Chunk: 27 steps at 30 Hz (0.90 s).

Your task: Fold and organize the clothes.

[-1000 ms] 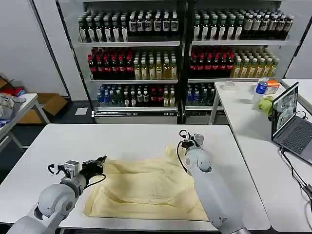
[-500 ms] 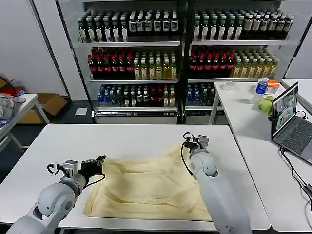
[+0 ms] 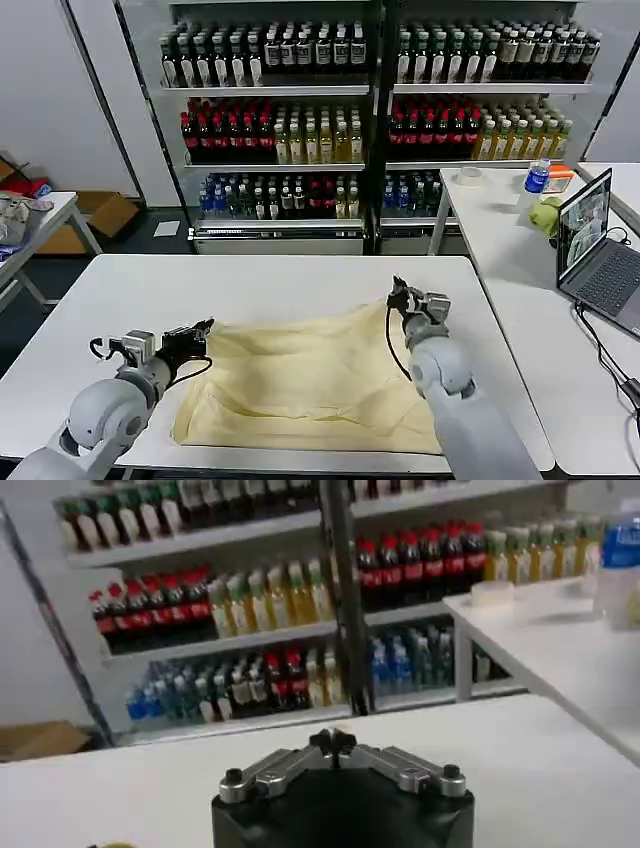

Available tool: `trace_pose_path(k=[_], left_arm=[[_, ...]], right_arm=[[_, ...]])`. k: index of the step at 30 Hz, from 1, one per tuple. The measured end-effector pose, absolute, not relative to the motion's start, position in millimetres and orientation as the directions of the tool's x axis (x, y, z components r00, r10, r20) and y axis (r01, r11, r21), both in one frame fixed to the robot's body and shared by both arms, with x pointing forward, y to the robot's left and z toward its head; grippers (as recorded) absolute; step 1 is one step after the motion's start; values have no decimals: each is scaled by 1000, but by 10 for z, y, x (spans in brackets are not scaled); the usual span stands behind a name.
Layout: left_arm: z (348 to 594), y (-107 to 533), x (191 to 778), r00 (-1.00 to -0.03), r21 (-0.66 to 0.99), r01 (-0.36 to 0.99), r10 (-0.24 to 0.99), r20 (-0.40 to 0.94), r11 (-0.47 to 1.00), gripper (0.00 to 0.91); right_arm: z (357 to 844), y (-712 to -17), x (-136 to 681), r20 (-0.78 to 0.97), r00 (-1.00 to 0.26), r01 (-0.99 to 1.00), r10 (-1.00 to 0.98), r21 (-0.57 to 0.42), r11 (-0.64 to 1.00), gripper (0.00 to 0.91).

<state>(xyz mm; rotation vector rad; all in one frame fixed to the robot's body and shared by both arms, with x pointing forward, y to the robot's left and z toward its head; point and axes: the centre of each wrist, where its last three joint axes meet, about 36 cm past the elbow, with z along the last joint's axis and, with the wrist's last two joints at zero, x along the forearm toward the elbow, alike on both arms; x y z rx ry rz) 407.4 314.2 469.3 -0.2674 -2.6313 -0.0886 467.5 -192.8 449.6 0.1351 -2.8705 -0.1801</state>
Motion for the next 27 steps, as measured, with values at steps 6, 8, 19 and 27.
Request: trace_pose_path(k=[6, 8, 19, 27], left_arm=[[4708, 3149, 4012, -862, 16, 205, 172, 478, 979, 10], [4709, 3148, 3989, -861, 17, 205, 172, 478, 979, 10], [4687, 3171, 3856, -857, 21, 205, 169, 488, 978, 10], [4659, 3141, 3706, -850, 19, 213, 175, 497, 977, 10]], right_arm=[[4509, -2032, 4291, 203, -970, -108, -131, 121, 987, 0], [4513, -2081, 4161, 192, -972, -114, -135, 117, 986, 0], [4545, -2332, 3583, 168, -978, -103, -120, 106, 989, 0], [4517, -2323, 3224, 174, -977, -109, -125, 102, 989, 0]])
